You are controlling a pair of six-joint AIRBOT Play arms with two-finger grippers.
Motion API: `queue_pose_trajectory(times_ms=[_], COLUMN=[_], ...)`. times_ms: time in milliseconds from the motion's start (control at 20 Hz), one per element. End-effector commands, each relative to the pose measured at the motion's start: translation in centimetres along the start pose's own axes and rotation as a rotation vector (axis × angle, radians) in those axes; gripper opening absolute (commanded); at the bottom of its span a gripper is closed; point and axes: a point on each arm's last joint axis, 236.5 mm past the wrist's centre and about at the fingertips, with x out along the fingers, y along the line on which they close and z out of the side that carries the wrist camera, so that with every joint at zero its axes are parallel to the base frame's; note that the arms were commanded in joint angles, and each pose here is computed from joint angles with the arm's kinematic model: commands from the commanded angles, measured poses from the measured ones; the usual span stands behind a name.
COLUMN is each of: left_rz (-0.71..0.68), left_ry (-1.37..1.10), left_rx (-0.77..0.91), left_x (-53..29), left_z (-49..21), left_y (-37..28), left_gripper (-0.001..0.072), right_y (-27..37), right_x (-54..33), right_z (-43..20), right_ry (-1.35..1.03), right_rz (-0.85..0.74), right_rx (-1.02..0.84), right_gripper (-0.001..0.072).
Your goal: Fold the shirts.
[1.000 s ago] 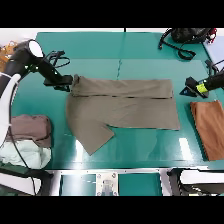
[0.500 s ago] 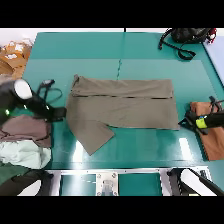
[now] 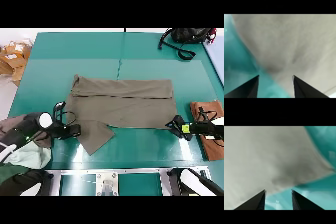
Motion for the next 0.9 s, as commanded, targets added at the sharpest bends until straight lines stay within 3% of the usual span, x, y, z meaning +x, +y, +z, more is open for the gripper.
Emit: queue_pose_trajectory(times_ms=[0, 50, 100, 150, 250, 550, 850], left_rz=[-0.064, -0.097, -0.113, -0.114, -0.101, 0.072, 0.094], left_ry=[-0.011, -0.001, 0.017, 0.036, 0.080, 0.140, 0.073], left_rx=[-0.093, -0.084, -0.050, -0.001, 0.090, 0.278, 0.347], left_x=[2.3, 2.3, 2.1, 1.6, 0.1, -5.2, -9.9], left_z=[0.3, 0.2, -0.1, -0.4, -1.0, -1.2, 0.9], left_y=[-1.3, -2.1, -2.6, -2.9, -3.3, -1.2, -2.6], left_gripper=[0.0495, 0.0494, 0.0326, 0.0015, 0.0019, 0.0018, 0.0019], right_y=[0.8, 0.7, 0.7, 0.9, 1.8, 1.1, 0.1], right_x=[2.0, 2.4, 2.5, 2.4, 1.8, -0.8, -3.7], right_z=[0.3, 0.2, 0.3, 0.6, 1.4, 0.5, 0.1], right_ry=[0.003, 0.014, 0.018, 0.013, 0.002, 0.089, 0.053], right_rz=[0.031, 0.029, 0.026, 0.028, 0.042, -0.062, -0.147], right_rx=[0.052, 0.060, 0.050, 0.032, -0.020, -0.131, -0.171], right_gripper=[0.0384, 0.0382, 0.0358, 0.0305, 0.0025, 0.0016, 0.0016])
